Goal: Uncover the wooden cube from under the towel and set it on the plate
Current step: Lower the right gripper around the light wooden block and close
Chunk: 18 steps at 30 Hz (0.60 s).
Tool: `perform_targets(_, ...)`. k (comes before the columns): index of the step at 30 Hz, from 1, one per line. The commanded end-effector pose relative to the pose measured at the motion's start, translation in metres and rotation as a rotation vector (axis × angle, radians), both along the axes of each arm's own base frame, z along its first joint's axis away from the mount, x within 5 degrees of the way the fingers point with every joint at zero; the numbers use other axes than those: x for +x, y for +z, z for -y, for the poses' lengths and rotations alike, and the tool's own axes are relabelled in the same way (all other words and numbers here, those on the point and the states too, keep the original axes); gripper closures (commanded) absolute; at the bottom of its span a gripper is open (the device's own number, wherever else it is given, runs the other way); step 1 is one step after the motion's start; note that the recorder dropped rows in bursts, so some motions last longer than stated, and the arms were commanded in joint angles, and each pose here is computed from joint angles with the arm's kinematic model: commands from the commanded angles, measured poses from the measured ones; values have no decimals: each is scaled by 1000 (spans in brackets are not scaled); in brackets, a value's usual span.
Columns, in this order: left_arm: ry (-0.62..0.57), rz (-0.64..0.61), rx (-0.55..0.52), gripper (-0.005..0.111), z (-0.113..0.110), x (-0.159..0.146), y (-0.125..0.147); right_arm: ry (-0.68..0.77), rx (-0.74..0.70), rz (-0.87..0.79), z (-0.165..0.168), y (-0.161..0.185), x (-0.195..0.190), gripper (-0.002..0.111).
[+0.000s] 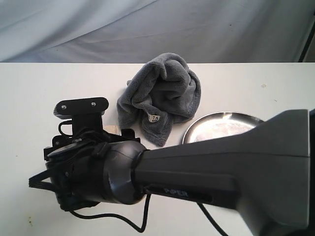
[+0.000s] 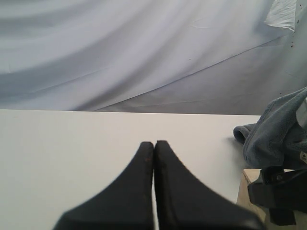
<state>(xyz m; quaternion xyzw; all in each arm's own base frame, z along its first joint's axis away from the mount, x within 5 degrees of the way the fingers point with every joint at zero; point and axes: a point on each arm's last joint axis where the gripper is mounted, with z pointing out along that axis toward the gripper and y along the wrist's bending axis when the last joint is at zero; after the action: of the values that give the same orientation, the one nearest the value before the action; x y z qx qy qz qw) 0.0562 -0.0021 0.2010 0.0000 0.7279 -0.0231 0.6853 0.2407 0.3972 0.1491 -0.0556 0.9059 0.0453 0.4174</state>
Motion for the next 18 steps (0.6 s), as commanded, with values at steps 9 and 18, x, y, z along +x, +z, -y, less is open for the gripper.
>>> perform_targets(9,-1,1,-1,105,0,0,-1,-4,0,-24,-5,-6,-6,13)
perform_targets(18,0,1,-2,105,0,0,-1,43,-8,-45,-8,-12,-8,21)
